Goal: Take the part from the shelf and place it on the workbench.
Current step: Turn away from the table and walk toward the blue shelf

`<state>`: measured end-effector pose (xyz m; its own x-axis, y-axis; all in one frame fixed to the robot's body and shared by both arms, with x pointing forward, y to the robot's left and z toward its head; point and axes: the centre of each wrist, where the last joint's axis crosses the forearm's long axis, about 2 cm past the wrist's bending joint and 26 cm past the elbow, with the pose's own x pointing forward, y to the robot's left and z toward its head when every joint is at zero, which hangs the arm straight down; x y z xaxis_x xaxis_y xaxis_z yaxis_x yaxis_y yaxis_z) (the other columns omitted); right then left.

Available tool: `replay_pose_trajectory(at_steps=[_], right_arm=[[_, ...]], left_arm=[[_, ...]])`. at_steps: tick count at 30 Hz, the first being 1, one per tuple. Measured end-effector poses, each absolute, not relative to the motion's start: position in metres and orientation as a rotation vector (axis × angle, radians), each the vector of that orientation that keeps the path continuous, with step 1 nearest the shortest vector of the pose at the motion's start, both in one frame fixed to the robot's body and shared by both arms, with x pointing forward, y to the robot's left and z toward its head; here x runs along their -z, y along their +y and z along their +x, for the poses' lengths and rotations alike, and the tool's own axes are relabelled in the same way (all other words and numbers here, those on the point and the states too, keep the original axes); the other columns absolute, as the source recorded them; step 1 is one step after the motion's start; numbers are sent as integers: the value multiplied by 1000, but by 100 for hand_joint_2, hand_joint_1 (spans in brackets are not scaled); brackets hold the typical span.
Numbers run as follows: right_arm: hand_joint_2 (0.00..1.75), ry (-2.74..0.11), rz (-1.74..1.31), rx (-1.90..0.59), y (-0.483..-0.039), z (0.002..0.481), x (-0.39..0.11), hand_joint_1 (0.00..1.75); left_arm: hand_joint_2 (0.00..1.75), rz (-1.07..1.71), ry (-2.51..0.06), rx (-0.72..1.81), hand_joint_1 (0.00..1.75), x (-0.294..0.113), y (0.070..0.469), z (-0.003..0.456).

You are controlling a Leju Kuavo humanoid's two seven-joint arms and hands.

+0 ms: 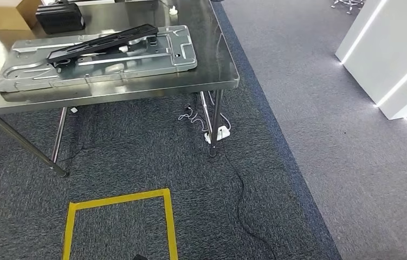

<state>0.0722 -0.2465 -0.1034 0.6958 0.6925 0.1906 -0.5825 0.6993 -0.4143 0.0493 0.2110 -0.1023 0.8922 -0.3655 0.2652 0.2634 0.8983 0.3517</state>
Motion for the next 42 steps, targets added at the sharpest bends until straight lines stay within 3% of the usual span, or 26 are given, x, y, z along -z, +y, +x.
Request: replay_pose_trajectory(at_steps=[11, 42], right_arm=[[0, -127, -286, -568, -255, 46, 109, 0], [0, -169, -254, -446, -248, 45, 109, 0]], left_arm=[[0, 320, -329, 323, 0, 102, 213, 51], [0, 377, -274, 288, 0, 104, 221, 47]])
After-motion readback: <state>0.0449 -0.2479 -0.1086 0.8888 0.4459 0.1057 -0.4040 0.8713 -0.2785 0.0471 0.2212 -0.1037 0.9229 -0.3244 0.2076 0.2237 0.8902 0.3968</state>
